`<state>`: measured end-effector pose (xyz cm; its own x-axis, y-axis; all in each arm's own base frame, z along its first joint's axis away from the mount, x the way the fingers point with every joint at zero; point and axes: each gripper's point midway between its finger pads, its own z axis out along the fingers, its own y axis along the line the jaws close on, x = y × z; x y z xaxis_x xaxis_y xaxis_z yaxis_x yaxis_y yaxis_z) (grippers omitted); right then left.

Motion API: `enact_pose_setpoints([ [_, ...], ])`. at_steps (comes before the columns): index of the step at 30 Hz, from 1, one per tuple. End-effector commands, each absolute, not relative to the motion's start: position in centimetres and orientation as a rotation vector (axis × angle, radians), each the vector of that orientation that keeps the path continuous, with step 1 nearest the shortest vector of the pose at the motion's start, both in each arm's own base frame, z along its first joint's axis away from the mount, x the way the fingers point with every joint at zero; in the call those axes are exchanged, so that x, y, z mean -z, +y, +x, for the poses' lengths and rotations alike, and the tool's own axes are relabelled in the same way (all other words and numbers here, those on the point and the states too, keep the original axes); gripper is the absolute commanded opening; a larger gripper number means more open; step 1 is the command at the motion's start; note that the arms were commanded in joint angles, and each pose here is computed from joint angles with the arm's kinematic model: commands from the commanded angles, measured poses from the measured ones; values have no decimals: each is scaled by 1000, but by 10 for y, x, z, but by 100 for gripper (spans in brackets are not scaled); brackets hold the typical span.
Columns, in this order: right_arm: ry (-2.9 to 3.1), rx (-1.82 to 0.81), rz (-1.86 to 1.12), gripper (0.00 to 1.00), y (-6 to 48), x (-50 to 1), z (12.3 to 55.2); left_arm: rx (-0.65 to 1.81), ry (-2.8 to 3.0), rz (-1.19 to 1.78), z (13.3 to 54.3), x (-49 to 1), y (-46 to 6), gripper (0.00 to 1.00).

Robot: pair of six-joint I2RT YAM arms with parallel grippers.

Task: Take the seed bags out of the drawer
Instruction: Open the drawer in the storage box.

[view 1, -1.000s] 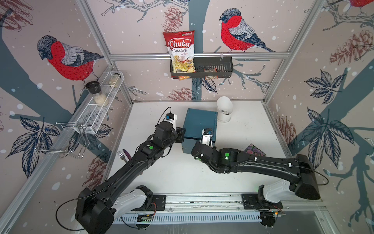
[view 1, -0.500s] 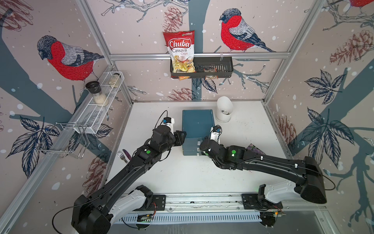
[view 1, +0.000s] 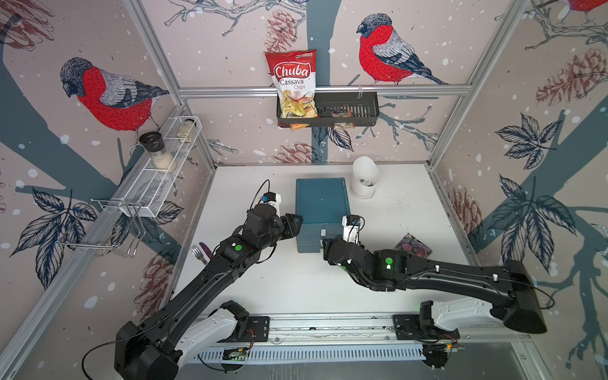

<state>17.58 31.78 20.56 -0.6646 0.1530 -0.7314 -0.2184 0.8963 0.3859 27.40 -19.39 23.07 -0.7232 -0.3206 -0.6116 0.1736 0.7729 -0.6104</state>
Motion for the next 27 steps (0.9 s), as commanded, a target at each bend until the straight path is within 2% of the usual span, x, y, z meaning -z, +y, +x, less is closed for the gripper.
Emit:
enact_pose_setpoints([
  [1,2171,-534,63,79,309,-208,174,863,2199,-112,276,-241,-193,56],
  [5,2163,-516,120,83,303,-191,170,838,2198,-119,283,-239,-190,56],
  [8,2176,-597,88,80,313,-180,165,842,2205,-121,286,-234,-190,55],
  [12,2227,-832,104,70,328,-168,165,854,2223,-125,286,-226,-191,53],
  [17,2174,-1115,251,49,317,-163,174,869,2236,-137,280,-218,-190,52],
  [27,2122,-1168,293,38,316,-165,190,870,2255,-143,272,-206,-187,51],
])
